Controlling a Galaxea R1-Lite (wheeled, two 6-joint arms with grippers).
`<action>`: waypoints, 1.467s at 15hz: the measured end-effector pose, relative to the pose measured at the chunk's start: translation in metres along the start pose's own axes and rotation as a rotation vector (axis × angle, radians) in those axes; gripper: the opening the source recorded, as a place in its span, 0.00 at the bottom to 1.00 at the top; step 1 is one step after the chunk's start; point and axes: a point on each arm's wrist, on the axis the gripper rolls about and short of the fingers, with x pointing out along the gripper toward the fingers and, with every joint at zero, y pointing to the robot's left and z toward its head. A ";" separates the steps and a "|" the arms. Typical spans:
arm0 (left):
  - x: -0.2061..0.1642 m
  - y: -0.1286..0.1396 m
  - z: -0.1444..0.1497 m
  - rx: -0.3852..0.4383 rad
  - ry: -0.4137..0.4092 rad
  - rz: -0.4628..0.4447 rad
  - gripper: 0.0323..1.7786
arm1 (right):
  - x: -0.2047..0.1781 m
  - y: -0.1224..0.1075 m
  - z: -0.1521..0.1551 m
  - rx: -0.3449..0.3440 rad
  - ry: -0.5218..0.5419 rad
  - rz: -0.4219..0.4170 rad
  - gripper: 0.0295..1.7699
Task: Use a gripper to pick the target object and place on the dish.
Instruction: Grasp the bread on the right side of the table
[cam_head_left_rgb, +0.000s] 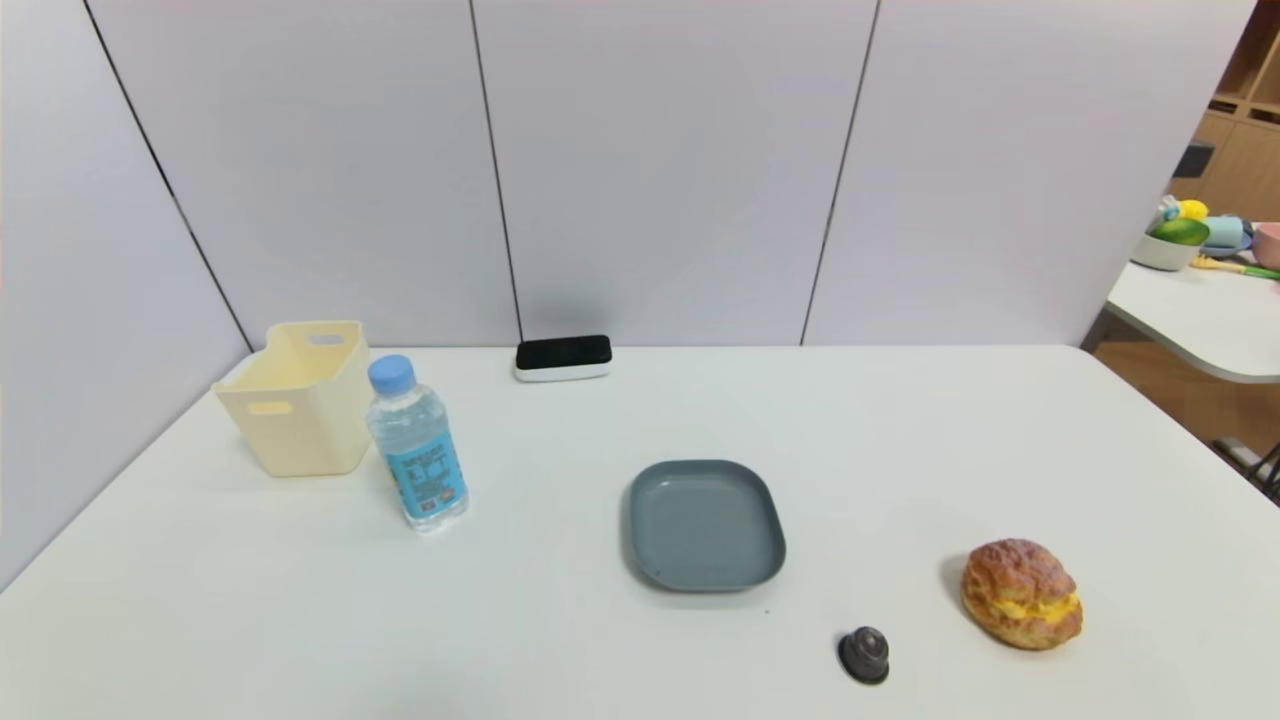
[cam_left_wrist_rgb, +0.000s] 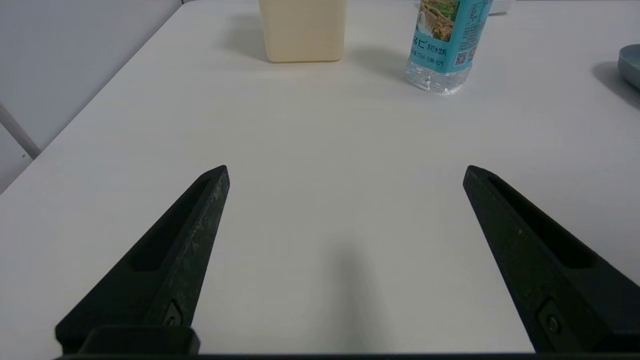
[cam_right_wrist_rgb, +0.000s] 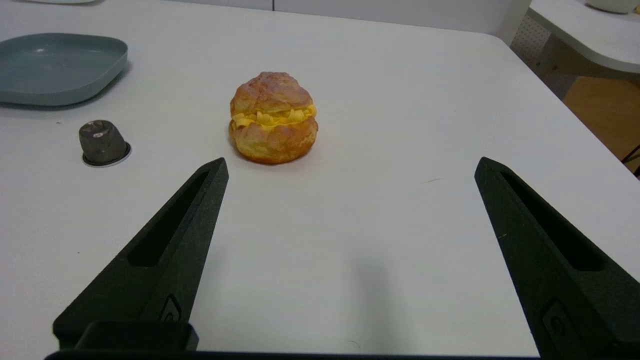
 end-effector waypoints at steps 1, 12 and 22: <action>0.000 0.000 0.000 0.000 0.000 0.000 0.95 | 0.000 0.000 0.000 0.018 0.000 -0.003 0.97; 0.000 0.000 0.000 0.000 0.000 0.000 0.95 | 0.022 -0.005 0.035 0.040 0.184 0.015 0.97; 0.000 0.000 0.000 0.000 0.000 0.000 0.95 | 0.113 -0.010 0.206 -0.070 0.071 0.204 0.97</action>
